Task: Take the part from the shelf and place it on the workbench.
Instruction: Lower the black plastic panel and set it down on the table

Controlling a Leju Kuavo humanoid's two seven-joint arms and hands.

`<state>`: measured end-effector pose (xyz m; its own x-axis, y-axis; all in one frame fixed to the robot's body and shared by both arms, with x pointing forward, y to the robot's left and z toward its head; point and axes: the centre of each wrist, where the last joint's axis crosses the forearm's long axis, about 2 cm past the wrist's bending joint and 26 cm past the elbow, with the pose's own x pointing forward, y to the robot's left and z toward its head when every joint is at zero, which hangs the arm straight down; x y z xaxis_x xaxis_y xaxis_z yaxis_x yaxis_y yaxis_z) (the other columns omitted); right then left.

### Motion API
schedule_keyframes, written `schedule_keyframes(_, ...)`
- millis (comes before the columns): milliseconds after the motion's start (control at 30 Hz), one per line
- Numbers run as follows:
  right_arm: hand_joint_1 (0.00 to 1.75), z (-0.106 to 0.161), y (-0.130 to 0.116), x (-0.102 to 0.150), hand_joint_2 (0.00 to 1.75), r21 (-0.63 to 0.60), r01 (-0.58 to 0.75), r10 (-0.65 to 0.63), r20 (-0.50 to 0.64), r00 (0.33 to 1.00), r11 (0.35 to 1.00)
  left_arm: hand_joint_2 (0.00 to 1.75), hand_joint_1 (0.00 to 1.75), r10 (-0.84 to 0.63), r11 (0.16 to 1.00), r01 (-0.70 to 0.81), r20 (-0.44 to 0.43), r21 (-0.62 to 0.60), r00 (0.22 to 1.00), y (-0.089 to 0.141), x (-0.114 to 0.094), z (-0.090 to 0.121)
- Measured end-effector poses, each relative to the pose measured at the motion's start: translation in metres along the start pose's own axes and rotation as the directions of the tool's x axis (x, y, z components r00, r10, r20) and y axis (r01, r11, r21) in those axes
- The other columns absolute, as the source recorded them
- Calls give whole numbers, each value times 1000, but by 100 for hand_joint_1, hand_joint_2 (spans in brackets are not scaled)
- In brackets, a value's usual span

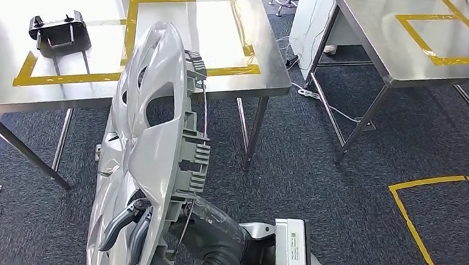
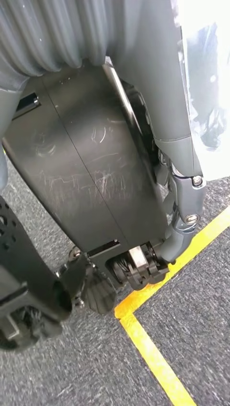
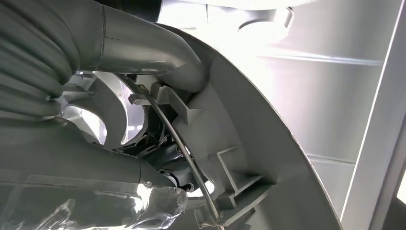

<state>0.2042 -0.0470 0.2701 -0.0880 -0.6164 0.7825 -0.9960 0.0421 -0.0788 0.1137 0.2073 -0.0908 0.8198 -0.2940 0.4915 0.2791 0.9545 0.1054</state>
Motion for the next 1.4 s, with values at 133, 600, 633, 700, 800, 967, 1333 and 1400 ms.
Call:
schedule_keyframes(133,175,-1,-1,1,175,-3,-3,3,3,1000,1000,175,0,-1,1000,1,0,1,1000,1,0,0)
schedule_keyframes(600,175,-1,0,0,175,-2,9,-9,5,1000,1000,175,0,-4,1000,4,-14,7,1000,3,-2,0)
schedule_keyframes(633,175,-1,0,0,175,-2,10,-10,5,1000,1000,175,0,-4,1000,4,-14,6,1000,3,-2,0)
schedule_keyframes(700,175,-1,0,0,175,-1,10,-10,5,1000,1000,175,0,-3,1000,3,-14,6,1000,3,-2,0)
schedule_keyframes(800,175,-1,0,0,175,-2,11,-11,5,1000,1000,175,0,-3,1000,3,-14,6,1000,3,-2,0)
schedule_keyframes(967,175,-1,0,0,175,-3,13,-13,6,1000,1000,175,0,-3,1000,3,-15,6,1000,3,-2,0)
schedule_keyframes(1333,175,-1,1,-1,175,1,39,-39,10,999,999,175,0,-4,1000,3,-29,-13,1000,2,3,-1)
schedule_keyframes(1400,175,-2,1,-1,175,4,47,-47,11,999,999,175,0,-2,1000,2,-44,-19,999,1,9,-2)
